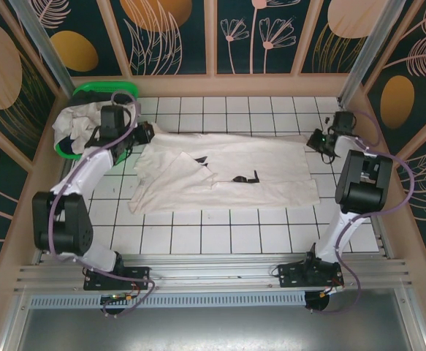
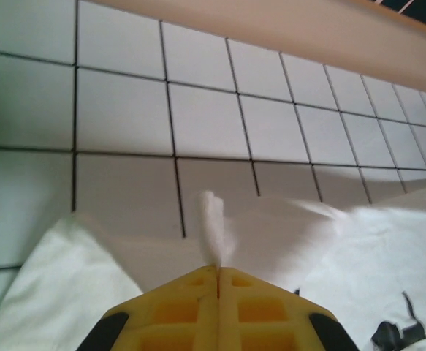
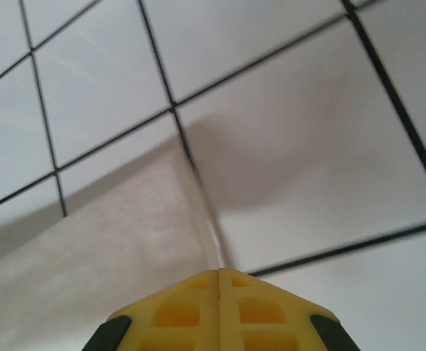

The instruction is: Fold and stack the t-shirts

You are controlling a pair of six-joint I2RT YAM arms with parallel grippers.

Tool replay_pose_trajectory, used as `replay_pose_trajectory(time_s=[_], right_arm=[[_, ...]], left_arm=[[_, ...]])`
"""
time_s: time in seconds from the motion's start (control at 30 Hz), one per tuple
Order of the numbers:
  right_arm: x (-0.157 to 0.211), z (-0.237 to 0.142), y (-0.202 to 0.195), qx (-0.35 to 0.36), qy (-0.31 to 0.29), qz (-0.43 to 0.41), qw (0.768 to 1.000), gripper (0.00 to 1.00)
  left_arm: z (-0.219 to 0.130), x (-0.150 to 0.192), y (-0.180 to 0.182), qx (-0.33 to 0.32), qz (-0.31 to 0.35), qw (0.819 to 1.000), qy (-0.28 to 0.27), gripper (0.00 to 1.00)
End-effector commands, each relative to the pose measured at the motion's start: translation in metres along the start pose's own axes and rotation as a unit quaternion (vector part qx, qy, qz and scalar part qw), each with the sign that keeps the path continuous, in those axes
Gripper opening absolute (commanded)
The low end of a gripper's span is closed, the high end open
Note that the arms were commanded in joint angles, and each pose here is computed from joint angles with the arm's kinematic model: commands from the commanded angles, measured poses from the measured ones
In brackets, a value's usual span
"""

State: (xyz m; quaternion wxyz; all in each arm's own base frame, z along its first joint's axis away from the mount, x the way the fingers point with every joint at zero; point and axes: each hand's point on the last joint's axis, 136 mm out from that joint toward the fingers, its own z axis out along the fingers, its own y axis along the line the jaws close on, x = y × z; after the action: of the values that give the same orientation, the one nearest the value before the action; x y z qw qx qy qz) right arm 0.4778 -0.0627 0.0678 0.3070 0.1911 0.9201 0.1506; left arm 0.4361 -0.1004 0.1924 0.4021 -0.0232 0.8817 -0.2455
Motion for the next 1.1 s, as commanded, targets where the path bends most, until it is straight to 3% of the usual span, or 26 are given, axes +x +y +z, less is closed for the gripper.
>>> replay_pose_trajectory(time_s=[0.0,0.3,0.43,0.57,0.77,1.07], right_arm=[[-0.008,-0.013,0.004,-0.037,-0.021,0.018,0.999,0.0],[0.003,-0.031,-0.011,-0.02,-0.022,0.046,0.999,0.0],[0.018,-0.02,0.001,-0.047,-0.001,0.044,0.998,0.0],[0.024,0.001,0.006,0.043,0.022,-0.013,0.999,0.11],[0.038,0.014,-0.013,0.14,0.055,-0.024,0.988,0.27],[0.056,0.02,-0.009,0.129,0.073,-0.02,0.989,0.3]], left_arm=[[-0.015,0.007,0.007,-0.013,0.014,0.999,-0.038,0.0],[-0.03,0.043,0.018,-0.03,0.003,0.999,-0.029,0.0],[-0.029,0.051,0.019,-0.024,-0.005,0.999,-0.027,0.0],[-0.021,0.047,0.019,-0.021,-0.008,1.0,-0.017,0.0],[-0.017,0.042,0.017,-0.016,-0.011,1.0,-0.019,0.0],[-0.014,0.039,0.016,-0.01,-0.014,1.0,-0.019,0.0]])
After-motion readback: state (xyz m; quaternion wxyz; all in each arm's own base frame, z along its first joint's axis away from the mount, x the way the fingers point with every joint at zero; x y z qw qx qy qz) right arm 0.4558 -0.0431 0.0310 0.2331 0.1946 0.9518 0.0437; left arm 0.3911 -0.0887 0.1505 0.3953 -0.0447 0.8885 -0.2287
